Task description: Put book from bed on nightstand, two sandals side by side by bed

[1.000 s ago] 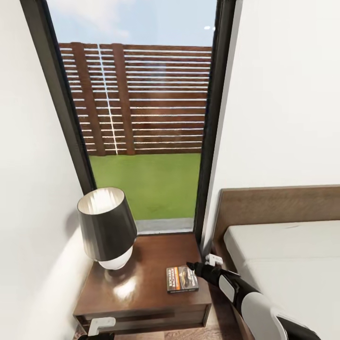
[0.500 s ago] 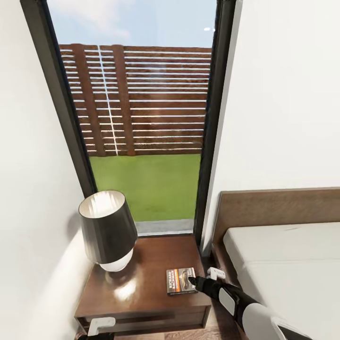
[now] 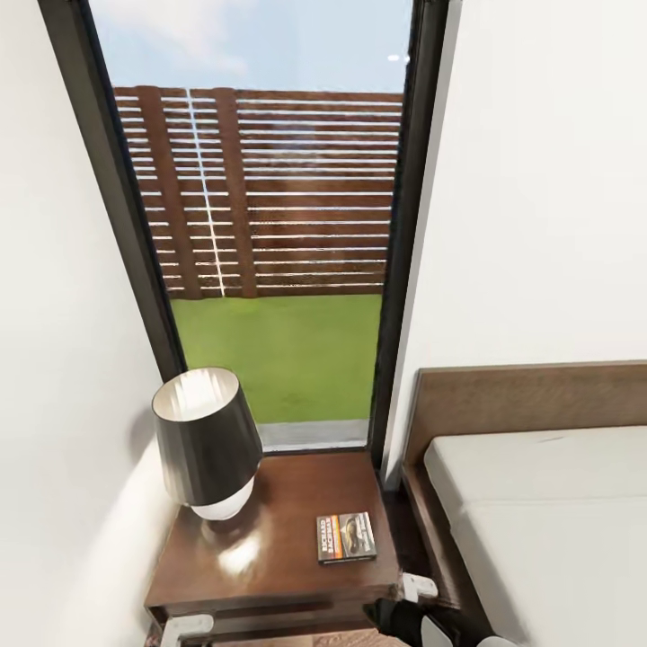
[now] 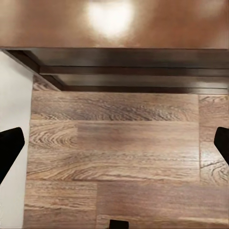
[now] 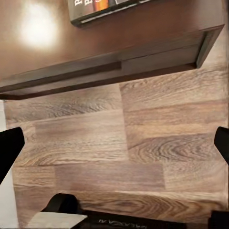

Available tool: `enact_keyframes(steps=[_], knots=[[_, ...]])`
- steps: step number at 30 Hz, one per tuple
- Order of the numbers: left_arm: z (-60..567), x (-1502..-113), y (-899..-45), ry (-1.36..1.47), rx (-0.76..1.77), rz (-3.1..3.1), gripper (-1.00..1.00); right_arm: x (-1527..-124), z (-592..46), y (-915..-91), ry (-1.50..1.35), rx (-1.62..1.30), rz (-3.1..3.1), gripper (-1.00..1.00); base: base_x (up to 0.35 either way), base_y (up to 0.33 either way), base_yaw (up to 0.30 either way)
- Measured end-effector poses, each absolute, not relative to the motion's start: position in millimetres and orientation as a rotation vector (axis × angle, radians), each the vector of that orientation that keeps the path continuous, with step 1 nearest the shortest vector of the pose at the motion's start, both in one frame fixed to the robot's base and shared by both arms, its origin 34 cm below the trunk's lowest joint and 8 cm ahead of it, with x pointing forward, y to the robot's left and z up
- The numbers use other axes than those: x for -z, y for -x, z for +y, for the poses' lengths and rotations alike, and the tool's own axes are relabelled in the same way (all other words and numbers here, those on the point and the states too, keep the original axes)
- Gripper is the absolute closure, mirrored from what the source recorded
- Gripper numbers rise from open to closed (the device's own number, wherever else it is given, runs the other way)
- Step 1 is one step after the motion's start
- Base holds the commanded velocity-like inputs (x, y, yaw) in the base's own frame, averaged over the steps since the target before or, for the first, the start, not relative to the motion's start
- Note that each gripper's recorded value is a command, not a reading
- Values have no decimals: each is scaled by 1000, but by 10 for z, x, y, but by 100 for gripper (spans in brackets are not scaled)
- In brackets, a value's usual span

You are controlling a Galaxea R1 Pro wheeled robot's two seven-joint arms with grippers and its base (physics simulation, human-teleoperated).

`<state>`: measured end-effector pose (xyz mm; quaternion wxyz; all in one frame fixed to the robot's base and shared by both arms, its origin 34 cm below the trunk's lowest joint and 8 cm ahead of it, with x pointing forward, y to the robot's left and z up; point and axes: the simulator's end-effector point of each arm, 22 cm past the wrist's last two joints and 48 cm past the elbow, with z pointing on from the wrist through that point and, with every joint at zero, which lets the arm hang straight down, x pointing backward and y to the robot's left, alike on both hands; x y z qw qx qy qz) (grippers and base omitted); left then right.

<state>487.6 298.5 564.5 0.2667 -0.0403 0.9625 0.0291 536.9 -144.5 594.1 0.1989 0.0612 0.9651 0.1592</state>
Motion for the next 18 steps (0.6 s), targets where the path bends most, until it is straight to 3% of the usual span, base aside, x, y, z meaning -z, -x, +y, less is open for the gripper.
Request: enact_keyframes(steps=[18], knots=[[3190, -5566, -3823, 129, -161, 2726, -100, -5605, -1477, -3864, -165, -394, 2911, -100, 0, 0, 0]])
